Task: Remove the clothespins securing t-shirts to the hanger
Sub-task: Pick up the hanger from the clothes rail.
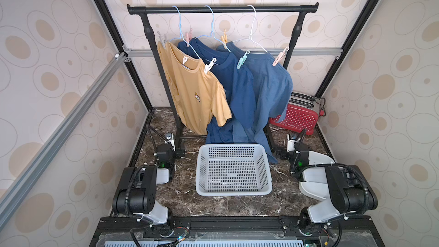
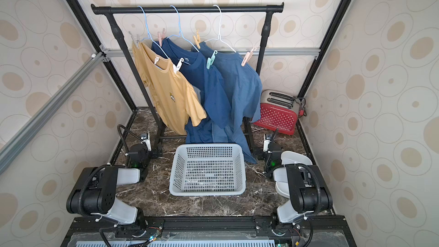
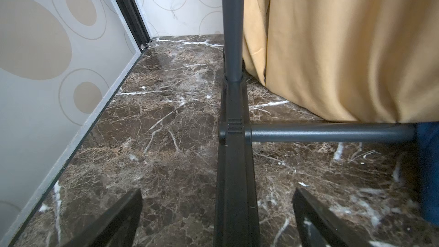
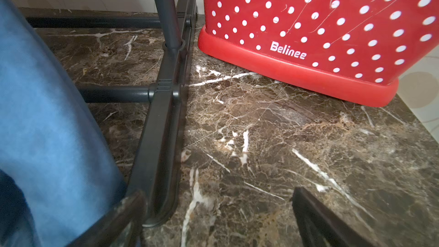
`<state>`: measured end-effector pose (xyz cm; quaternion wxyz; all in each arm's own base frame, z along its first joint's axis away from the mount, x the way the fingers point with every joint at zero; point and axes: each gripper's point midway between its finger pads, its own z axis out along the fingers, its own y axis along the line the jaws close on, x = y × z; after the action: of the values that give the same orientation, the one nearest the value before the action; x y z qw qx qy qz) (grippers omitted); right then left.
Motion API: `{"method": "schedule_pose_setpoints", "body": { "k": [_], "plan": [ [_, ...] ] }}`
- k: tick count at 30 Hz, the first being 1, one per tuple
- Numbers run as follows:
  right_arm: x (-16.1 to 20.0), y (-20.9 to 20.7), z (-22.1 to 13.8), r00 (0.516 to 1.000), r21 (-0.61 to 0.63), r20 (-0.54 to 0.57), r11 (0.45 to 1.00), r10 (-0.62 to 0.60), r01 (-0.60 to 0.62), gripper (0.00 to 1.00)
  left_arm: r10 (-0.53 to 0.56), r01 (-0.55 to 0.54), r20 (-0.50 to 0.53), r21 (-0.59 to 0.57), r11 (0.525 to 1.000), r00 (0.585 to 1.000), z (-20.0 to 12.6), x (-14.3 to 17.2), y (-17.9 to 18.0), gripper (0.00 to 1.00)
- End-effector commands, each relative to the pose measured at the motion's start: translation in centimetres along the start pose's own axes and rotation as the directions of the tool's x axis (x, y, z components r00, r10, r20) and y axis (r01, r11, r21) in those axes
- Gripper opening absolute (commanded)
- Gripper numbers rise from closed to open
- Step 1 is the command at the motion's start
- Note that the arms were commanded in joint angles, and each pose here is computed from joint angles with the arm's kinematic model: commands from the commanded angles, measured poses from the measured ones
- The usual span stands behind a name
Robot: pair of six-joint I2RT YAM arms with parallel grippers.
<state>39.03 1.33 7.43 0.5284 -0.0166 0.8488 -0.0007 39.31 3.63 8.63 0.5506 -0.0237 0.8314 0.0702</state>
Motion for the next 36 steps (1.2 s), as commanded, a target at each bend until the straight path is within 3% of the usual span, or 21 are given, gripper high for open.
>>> {"method": "schedule_pose_setpoints", "body": {
  "k": [1, 20, 22, 25, 27, 29, 32, 36],
  "plan": [
    [-1.1, -0.2, 0.3, 0.999, 0.009, 0.033, 1.000, -0.011, 0.011, 1.00, -0.005, 0.005, 0.026, -0.011, 1.000, 1.000, 0.4, -1.1, 0.2, 0.99],
    [-1.2, -0.2, 0.3, 0.999, 0.009, 0.033, 1.000, -0.012, 0.011, 1.00, -0.003, 0.003, 0.028, -0.010, 1.000, 1.000, 0.4, -1.2, 0.2, 0.99],
    [-1.2, -0.2, 0.2, 0.999, 0.008, 0.037, 1.000, -0.013, 0.013, 1.00, -0.018, 0.021, 0.051, -0.075, 0.997, 0.999, 0.0, -1.6, 1.1, 0.99],
    [-3.4, 0.5, -0.9, 0.999, -0.026, 0.034, 0.999, -0.036, 0.037, 1.00, -0.030, 0.040, 0.061, -0.166, 0.985, 0.998, -2.0, -3.5, 2.6, 0.99],
    [-5.3, -0.3, -2.2, 0.999, 0.020, -0.037, 1.000, 0.022, -0.021, 1.00, -0.022, 0.037, 0.072, -0.212, 0.976, 0.997, -4.1, -6.0, 3.2, 0.99],
    [-7.8, -1.0, -3.3, 0.997, 0.057, -0.033, 0.996, 0.065, -0.063, 1.00, -0.026, 0.052, 0.110, -0.235, 0.971, 0.994, -6.2, -8.7, 3.7, 0.99],
    [-11.5, -1.1, -5.3, 0.995, 0.068, -0.002, 0.993, 0.101, -0.101, 1.00, -0.044, 0.077, 0.144, -0.227, 0.971, 0.989, -9.1, -12.4, 3.9, 0.99],
    [-16.2, -0.4, -7.8, 0.993, 0.027, 0.020, 0.993, 0.117, -0.118, 1.00, -0.064, 0.091, 0.203, -0.122, 0.988, 0.977, -12.1, -16.4, 2.1, 0.99]
  ]
}}
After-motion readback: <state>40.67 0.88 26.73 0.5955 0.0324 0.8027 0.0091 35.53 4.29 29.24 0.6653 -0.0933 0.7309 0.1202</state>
